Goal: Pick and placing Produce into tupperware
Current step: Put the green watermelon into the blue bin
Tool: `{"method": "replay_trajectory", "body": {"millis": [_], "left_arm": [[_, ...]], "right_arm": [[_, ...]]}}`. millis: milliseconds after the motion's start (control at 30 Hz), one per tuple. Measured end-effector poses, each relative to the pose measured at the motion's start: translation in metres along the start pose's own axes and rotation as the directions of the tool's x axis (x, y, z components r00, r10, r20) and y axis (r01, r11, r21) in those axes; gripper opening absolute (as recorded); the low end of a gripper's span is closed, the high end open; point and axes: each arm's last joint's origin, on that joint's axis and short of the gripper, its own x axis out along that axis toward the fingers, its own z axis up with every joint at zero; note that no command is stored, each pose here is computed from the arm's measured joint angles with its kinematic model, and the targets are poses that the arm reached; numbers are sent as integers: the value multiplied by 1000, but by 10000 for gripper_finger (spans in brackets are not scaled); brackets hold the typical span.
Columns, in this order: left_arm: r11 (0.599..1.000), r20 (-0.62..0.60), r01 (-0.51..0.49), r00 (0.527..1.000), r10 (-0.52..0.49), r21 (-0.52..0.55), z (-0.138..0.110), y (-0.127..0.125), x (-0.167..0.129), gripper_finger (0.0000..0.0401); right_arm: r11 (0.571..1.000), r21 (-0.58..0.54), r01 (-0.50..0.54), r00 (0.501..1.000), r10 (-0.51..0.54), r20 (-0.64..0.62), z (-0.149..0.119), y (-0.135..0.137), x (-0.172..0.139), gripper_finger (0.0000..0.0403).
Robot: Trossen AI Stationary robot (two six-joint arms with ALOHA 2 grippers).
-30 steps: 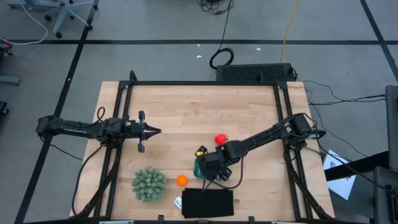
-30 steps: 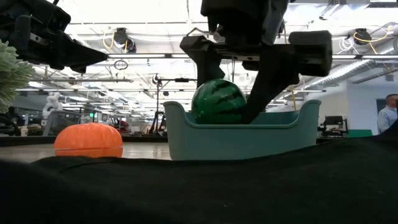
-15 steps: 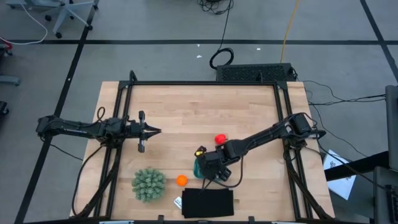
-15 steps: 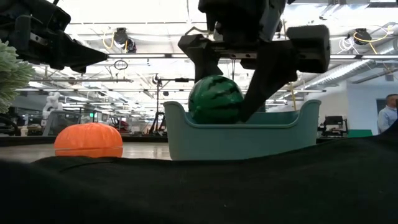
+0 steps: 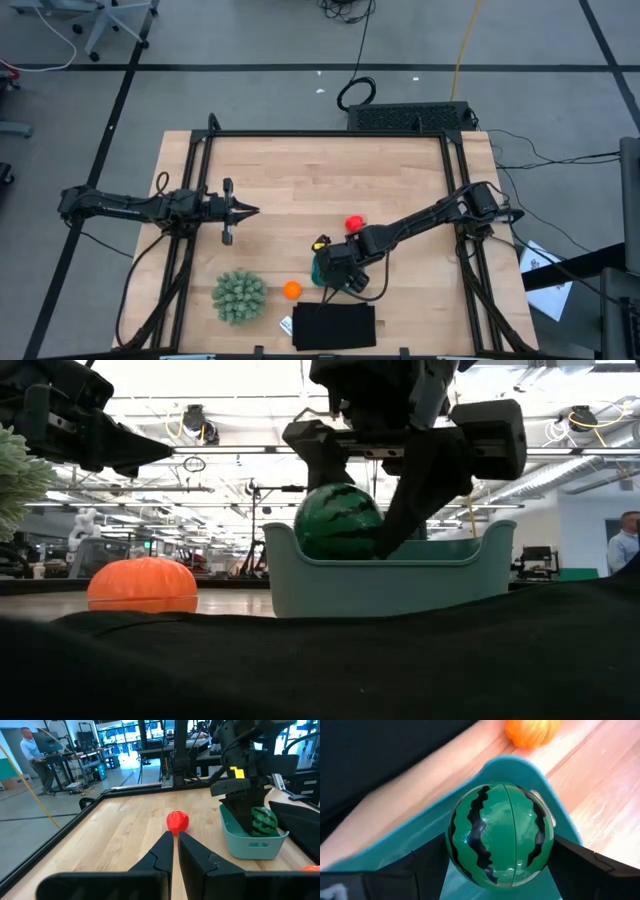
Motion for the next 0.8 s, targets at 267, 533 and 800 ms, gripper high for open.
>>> {"method": "replay_trajectory", "body": {"millis": [267, 533, 800], "left_arm": [[1000, -9, 1, 1000, -1, 1, -1, 0, 0, 31], [1000, -15, 2, 1000, -2, 1, -1, 0, 0, 31], [1000, -16, 2, 1000, -2, 2, -2, 0, 0, 31]], "right_arm": [[1000, 12, 10, 1000, -10, 3, -1, -2, 2, 284], [999, -34, -12, 1000, 11, -29, -13, 5, 12, 284], [999, -39, -1, 1000, 0, -19, -16, 7, 16, 284]]}}
